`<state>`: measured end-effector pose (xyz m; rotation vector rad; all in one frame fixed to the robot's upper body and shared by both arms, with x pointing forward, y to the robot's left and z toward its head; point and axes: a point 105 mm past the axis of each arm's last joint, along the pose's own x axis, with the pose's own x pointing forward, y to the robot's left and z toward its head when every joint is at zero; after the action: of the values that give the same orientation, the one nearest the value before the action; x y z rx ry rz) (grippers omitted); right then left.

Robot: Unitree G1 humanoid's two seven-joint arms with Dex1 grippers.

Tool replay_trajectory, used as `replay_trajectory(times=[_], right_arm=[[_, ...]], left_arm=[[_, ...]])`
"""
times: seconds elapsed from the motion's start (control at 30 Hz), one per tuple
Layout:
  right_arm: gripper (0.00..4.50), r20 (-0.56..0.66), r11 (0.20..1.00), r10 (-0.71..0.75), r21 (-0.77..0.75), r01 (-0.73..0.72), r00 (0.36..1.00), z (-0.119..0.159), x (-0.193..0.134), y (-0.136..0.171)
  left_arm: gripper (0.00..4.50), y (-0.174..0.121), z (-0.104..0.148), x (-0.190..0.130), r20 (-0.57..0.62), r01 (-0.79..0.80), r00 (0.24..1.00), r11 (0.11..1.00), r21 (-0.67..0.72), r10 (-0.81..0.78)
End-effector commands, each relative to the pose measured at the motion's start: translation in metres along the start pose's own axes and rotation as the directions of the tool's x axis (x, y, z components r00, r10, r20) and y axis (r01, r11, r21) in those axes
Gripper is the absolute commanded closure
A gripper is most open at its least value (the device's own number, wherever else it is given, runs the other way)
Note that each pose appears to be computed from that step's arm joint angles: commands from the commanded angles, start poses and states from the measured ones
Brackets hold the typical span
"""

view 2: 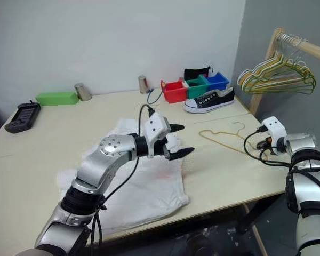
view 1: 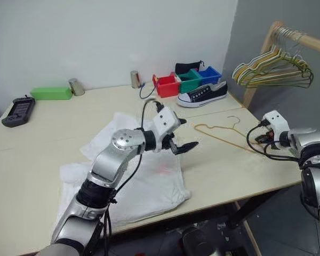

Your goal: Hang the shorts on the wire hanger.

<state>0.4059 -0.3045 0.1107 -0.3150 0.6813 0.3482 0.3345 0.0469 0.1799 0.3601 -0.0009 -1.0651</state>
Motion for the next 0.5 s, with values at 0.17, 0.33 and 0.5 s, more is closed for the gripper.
replay_trajectory(times=[0.17,0.33,0.5], right_arm=[[4.00,0.012,0.992,-0.115,-0.046,0.116,0.993,0.003,-0.012,-0.021],[2.75,-0.029,0.991,-0.132,0.015,0.132,0.991,-0.013,-0.009,-0.022],[1.65,-0.045,0.993,-0.091,0.067,0.094,0.995,-0.019,-0.006,-0.016]], left_arm=[[0.00,0.017,0.016,-0.008,0.045,-0.041,0.998,0.998,0.056,0.038],[0.00,0.008,0.018,-0.001,0.055,-0.010,0.998,0.998,0.054,0.007],[0.00,0.003,0.016,-0.003,0.054,0.005,0.999,0.999,0.044,-0.007]])
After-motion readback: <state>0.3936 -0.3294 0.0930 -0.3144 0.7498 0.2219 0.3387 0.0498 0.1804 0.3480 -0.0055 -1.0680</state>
